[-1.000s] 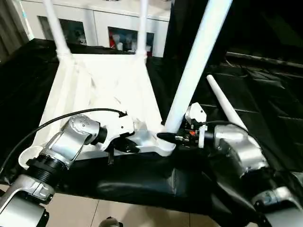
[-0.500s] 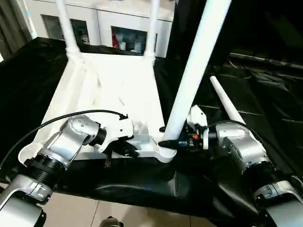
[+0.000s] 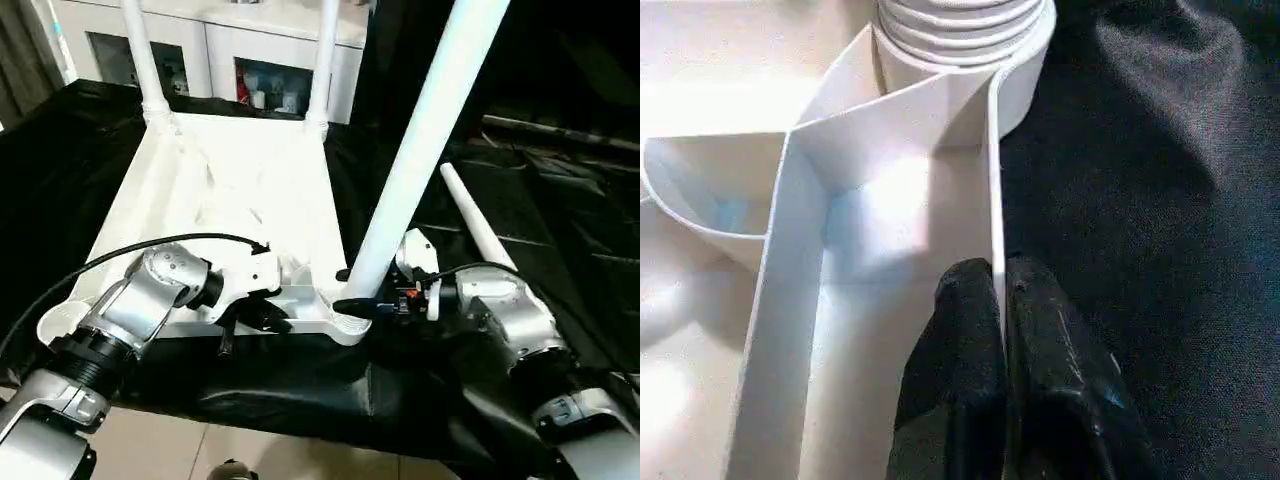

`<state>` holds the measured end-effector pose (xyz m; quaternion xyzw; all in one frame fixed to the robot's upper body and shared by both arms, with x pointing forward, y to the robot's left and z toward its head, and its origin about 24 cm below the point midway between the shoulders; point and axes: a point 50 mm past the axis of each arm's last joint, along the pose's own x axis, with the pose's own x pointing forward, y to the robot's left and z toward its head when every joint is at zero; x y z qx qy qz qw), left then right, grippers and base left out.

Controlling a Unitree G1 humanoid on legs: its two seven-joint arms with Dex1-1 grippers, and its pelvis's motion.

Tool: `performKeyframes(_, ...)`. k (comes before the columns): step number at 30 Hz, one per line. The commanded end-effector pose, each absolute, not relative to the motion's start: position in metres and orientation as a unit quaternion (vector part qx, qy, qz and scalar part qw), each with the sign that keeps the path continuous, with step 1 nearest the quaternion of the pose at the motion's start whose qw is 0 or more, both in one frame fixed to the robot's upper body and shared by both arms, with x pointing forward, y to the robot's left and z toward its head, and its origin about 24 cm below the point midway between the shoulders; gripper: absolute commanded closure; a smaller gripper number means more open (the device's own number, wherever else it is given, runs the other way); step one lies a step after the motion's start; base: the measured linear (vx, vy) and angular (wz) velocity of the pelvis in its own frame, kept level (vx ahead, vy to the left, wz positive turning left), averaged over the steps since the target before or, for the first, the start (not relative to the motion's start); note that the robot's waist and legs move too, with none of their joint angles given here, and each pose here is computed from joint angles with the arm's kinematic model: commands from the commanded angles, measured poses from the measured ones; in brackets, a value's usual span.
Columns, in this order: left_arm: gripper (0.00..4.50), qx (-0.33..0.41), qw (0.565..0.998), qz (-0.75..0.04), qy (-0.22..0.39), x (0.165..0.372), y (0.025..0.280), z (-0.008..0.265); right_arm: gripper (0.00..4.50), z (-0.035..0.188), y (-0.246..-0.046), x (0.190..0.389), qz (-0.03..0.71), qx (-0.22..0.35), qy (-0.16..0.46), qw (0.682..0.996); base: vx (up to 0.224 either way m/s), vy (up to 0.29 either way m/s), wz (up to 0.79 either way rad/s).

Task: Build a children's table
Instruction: Insert table leg to table base

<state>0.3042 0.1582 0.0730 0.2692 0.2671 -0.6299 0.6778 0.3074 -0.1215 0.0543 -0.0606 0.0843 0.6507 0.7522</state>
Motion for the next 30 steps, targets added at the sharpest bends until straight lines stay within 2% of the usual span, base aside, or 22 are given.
performKeyframes(1,4.50,0.276,0.668,-0.649,0.238,0.304,0.150,0.085,2.60,0.011,-0.134,0.291,0.628,-0.049,0.196,0.751,0.000,0.000,0.00)
performKeyframes(11,4.50,0.275,0.672,-0.645,0.239,0.305,0.152,0.085,2.60,0.008,-0.136,0.289,0.621,-0.045,0.194,0.758,0.000,0.000,0.00)
performKeyframes(14,4.50,0.275,0.675,-0.642,0.238,0.306,0.152,0.086,2.60,0.008,-0.136,0.292,0.607,-0.046,0.196,0.769,0.000,0.000,0.00)
performKeyframes(15,4.50,0.274,0.677,-0.640,0.238,0.307,0.152,0.086,2.60,0.007,-0.135,0.294,0.596,-0.048,0.196,0.777,0.000,0.000,0.00)
performKeyframes(17,4.50,0.266,0.697,-0.624,0.233,0.311,0.151,0.088,2.60,0.006,-0.135,0.304,0.536,-0.054,0.191,0.821,0.000,0.000,0.00)
performKeyframes(18,4.50,0.264,0.703,-0.618,0.231,0.312,0.150,0.088,2.60,0.005,-0.135,0.307,0.517,-0.058,0.190,0.832,0.000,0.000,0.00)
performKeyframes(21,4.50,0.260,0.722,-0.600,0.226,0.317,0.149,0.090,2.60,0.003,-0.134,0.314,0.469,-0.056,0.192,0.860,0.000,0.000,0.00)
performKeyframes(22,4.50,0.260,0.722,-0.600,0.226,0.317,0.149,0.090,2.60,0.003,-0.134,0.314,0.469,-0.056,0.192,0.860,0.000,0.000,0.00)
performKeyframes(23,4.50,0.252,0.750,-0.570,0.221,0.324,0.143,0.092,2.60,0.001,-0.129,0.325,0.384,-0.038,0.197,0.902,0.000,0.000,0.00)
performKeyframes(25,4.50,0.251,0.765,-0.550,0.221,0.328,0.138,0.092,2.60,0.000,-0.124,0.333,0.319,-0.030,0.205,0.925,-0.027,0.010,-0.10)
performKeyframes(28,4.50,0.245,0.794,-0.506,0.230,0.337,0.127,0.088,2.60,0.001,-0.109,0.343,0.238,-0.018,0.216,0.947,-0.048,0.023,-0.20)
performKeyframes(30,4.50,0.238,0.809,-0.483,0.236,0.340,0.122,0.086,2.60,0.001,-0.103,0.345,0.216,-0.006,0.220,0.951,-0.038,0.022,-0.18)
